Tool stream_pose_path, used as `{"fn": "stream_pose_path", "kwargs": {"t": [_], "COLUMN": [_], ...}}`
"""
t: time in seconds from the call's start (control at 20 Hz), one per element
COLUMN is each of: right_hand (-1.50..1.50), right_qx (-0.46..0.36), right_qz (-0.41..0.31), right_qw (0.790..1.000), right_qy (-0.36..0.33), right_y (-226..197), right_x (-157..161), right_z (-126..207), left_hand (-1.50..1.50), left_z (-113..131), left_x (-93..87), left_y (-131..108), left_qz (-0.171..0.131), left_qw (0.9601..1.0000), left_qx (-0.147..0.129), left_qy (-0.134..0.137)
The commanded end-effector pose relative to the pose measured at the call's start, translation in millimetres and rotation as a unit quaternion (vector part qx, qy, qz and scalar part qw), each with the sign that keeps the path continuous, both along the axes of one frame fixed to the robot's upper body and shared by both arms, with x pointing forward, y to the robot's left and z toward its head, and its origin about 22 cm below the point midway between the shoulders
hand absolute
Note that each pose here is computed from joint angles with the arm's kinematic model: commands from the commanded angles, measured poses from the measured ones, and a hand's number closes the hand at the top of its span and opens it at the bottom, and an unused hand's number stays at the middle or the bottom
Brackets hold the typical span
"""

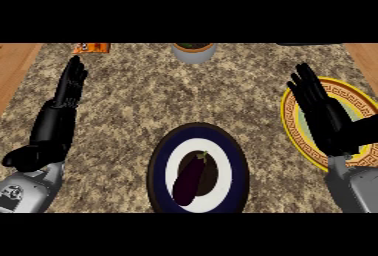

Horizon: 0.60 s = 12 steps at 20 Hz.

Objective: Pick the eggplant from the plate and place it in the plate

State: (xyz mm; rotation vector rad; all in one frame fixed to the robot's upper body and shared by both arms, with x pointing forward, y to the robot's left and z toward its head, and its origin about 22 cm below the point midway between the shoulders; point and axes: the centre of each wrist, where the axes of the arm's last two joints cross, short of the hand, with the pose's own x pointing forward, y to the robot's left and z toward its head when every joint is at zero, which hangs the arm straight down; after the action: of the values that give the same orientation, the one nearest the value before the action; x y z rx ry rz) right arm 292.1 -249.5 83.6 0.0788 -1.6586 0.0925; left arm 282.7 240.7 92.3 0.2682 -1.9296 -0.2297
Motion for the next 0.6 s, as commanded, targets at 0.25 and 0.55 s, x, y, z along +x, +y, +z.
{"fn": "stream_pose_path", "kwargs": {"t": [0.25,0.55], "right_hand": [1.5,-1.5], "right_qx": [-0.104,-0.2], "right_qz": [0.038,-0.112], "right_qw": [0.988,0.973], "right_qy": [0.104,0.019], "right_y": [62.0,75.4], "right_x": [0.8,-47.8], "right_z": [-20.3,-58.5], "left_hand": [0.0,0.0], "left_z": [-55.5,-83.8], "left_x": [-9.1,-21.7], "left_y": [45.9,40.1], "left_qz": [0.067,0.055], "left_qw": [0.9755,0.9619], "left_qx": [-0.05,-0.072], "left_qy": [0.204,0.258]}}
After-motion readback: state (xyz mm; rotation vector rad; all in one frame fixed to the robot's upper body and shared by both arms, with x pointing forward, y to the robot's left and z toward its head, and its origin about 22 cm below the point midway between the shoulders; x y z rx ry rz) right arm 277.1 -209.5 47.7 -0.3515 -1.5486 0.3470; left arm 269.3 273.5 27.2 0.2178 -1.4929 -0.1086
